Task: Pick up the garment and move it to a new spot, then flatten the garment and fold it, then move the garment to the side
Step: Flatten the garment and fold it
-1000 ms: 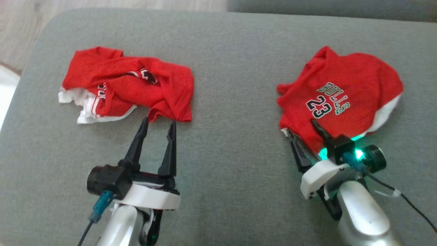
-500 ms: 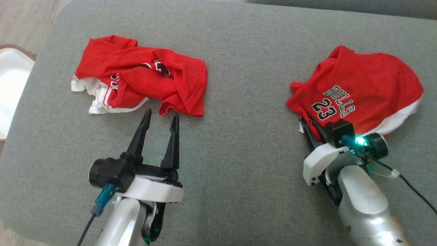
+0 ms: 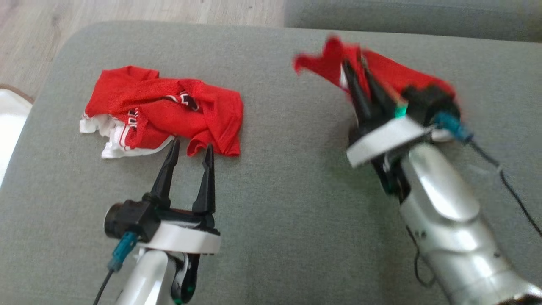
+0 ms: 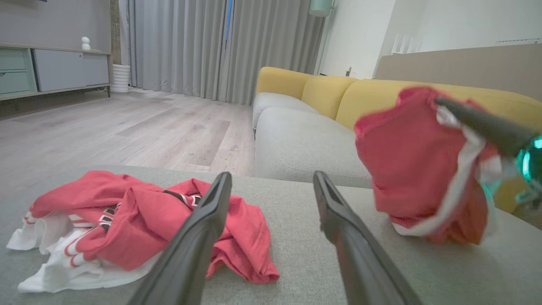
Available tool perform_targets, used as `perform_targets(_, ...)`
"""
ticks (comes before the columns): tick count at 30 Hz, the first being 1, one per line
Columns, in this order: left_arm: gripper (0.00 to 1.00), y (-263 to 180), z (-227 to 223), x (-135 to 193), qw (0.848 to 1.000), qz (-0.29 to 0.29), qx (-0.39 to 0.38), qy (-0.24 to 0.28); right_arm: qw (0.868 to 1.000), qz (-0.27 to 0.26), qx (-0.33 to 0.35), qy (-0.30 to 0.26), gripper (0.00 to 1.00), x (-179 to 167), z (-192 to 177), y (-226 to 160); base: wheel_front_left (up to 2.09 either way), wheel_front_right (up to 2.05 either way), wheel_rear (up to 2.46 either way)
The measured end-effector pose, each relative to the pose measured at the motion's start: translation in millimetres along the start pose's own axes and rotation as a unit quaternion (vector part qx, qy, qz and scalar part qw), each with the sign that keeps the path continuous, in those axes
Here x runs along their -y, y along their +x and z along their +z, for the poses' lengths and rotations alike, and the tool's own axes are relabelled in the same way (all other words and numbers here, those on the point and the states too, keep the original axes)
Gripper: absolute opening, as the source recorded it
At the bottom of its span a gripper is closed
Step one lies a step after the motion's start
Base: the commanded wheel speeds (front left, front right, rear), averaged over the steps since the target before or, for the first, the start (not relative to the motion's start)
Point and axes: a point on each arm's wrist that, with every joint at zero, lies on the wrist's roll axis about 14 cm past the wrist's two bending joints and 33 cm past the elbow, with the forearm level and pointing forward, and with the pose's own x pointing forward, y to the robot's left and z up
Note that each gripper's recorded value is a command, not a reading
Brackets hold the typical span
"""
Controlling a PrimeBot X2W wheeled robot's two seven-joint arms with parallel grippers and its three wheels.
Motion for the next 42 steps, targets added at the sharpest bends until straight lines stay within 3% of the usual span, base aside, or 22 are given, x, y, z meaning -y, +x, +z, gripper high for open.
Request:
perform_targets(5, 1.0, -7, -8, 5, 1.0, -0.003, -0.011, -0.007, 0.994, 0.006, 0.113, 0.008, 0.0, 1, 83, 12, 0.0, 0.0, 0.0)
perform_targets(9, 1.0, -5, -8, 8, 1.0, -0.007, -0.01, -0.009, 0.989, -0.047, 0.142, 0.011, 0.0, 37, 103, -2, 0.0, 0.0, 0.0)
perform_targets(12, 1.0, -2, -8, 12, 1.0, -0.014, -0.008, -0.011, 0.988, -0.107, 0.11, 0.019, 0.0, 79, 82, -26, 0.0, 0.0, 0.0)
perform_targets(15, 1.0, 1, -11, 15, 1.0, -0.02, -0.012, -0.012, 0.979, -0.192, 0.06, 0.039, 0.0, 129, 41, -73, 0.0, 0.0, 0.0)
perform_targets(21, 1.0, 9, -19, 25, 0.999, -0.037, -0.022, -0.015, 0.932, -0.358, -0.042, 0.044, 0.0, 206, -23, -180, 0.0, 0.0, 0.0)
perform_targets(22, 1.0, 10, -21, 28, 0.999, -0.041, -0.024, -0.016, 0.925, -0.374, -0.055, 0.044, 0.35, 212, -29, -190, 0.0, 0.0, 0.0)
perform_targets(23, 1.0, 12, -23, 30, 0.999, -0.044, -0.026, -0.017, 0.918, -0.388, -0.066, 0.046, 1.0, 215, -34, -197, 0.0, 0.0, 0.0)
perform_targets(27, 1.0, 19, -25, 39, 0.998, -0.059, -0.028, -0.019, 0.906, -0.411, -0.09, 0.047, 1.0, 217, -46, -209, 0.0, 0.0, 0.0)
perform_targets(33, 1.0, 25, -26, 48, 0.997, -0.074, -0.028, -0.018, 0.908, -0.415, -0.064, -0.009, 1.0, 219, -26, -213, 0.0, 0.0, 0.0)
perform_targets(38, 1.0, 27, -22, 54, 0.996, -0.084, -0.022, -0.02, 0.941, -0.336, 0.011, -0.036, 1.0, 181, 8, -170, 0.0, 0.0, 0.0)
perform_targets(42, 1.0, 27, -16, 58, 0.996, -0.091, -0.012, -0.021, 0.96, -0.277, 0.037, -0.01, 1.0, 138, 11, -152, 0.0, 0.0, 0.0)
